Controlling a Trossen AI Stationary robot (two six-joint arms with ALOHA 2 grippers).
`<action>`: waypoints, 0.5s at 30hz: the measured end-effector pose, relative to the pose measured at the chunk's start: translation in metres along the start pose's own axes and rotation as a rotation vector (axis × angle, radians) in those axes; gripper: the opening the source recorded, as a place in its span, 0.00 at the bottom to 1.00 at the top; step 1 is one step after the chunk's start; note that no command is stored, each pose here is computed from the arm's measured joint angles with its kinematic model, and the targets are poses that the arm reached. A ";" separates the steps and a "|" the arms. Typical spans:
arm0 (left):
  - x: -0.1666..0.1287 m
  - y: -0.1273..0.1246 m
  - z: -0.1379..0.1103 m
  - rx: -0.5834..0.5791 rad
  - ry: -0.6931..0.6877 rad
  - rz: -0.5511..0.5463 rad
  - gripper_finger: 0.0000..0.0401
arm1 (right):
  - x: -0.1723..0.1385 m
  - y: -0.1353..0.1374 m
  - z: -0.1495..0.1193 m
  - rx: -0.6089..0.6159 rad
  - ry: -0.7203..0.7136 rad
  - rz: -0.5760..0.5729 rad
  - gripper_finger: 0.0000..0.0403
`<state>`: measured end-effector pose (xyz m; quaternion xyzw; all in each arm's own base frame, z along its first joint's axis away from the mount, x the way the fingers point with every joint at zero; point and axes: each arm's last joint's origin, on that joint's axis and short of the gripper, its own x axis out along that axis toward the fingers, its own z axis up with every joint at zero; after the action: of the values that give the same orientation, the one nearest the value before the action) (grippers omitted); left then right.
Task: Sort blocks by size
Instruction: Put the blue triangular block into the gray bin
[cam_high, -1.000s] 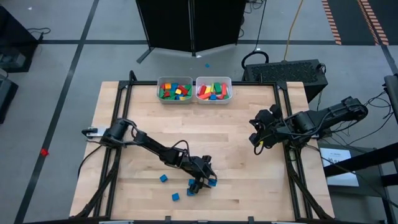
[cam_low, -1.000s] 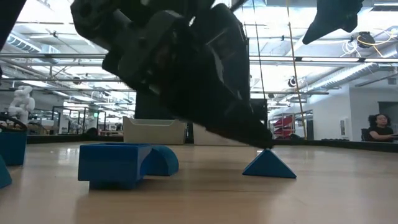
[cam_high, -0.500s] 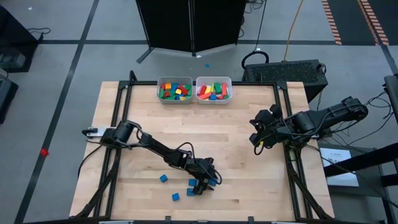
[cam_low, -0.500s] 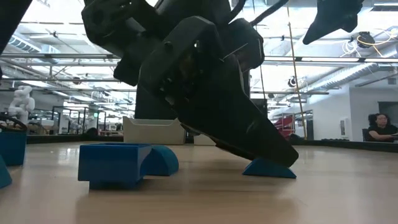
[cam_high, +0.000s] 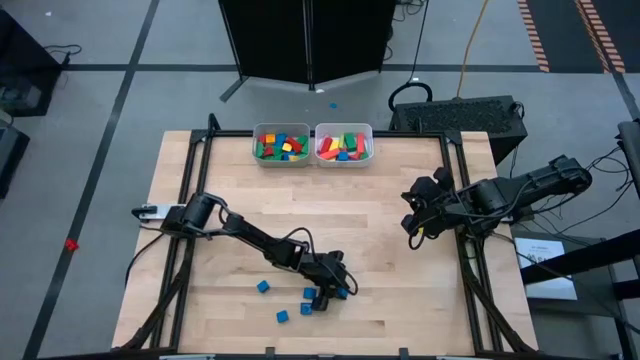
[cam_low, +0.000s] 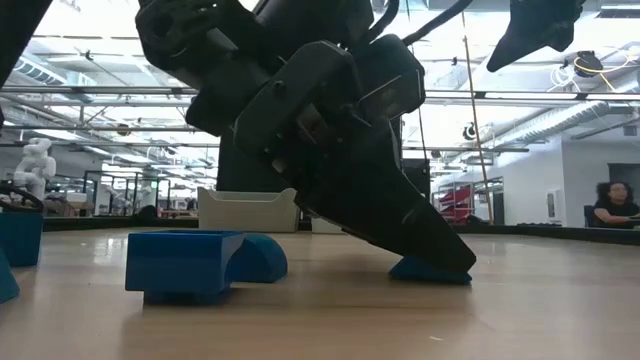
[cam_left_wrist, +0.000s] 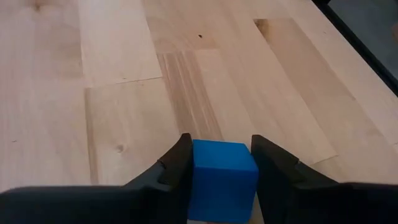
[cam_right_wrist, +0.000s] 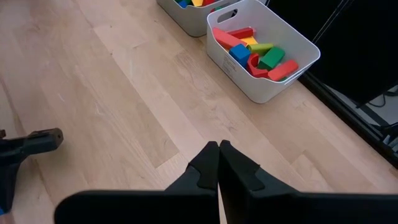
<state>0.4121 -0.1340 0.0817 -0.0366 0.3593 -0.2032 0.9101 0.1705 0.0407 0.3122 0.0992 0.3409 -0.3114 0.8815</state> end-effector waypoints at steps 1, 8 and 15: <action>0.000 0.000 0.000 -0.003 0.000 0.001 0.31 | 0.000 0.000 0.000 0.000 0.000 0.000 0.00; -0.020 0.006 0.013 -0.098 0.014 0.034 0.31 | 0.000 0.000 0.000 0.001 0.000 0.000 0.00; -0.090 0.047 0.051 -0.185 -0.012 0.245 0.31 | 0.000 0.000 0.000 0.004 0.000 0.000 0.00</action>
<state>0.4025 -0.0597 0.1669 -0.0773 0.3729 -0.0563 0.9229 0.1705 0.0407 0.3122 0.1011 0.3401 -0.3121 0.8813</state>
